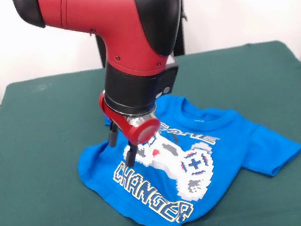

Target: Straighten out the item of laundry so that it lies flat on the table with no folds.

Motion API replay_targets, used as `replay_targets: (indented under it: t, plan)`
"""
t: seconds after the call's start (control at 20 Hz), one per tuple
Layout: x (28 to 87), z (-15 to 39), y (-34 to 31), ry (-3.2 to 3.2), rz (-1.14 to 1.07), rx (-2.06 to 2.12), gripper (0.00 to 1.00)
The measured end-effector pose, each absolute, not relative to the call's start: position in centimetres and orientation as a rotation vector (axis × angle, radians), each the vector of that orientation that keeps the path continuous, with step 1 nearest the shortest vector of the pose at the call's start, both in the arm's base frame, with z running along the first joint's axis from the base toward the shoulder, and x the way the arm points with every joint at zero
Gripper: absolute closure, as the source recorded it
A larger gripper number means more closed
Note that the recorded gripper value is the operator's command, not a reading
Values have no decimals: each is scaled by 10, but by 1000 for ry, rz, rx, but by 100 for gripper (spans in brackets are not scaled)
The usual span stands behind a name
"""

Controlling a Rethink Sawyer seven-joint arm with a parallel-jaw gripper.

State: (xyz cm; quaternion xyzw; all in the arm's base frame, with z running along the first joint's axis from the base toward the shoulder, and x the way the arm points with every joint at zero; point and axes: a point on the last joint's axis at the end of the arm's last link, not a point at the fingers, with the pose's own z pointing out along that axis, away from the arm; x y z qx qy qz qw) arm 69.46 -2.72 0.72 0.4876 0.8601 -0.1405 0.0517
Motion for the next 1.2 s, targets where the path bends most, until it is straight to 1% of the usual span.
replay_targets:
  t: [0.7,1.2]
  plan:
    - [674,10,-31,2643,-481,1450,0]
    - [646,-6,-44,2689,-587,1329,0]
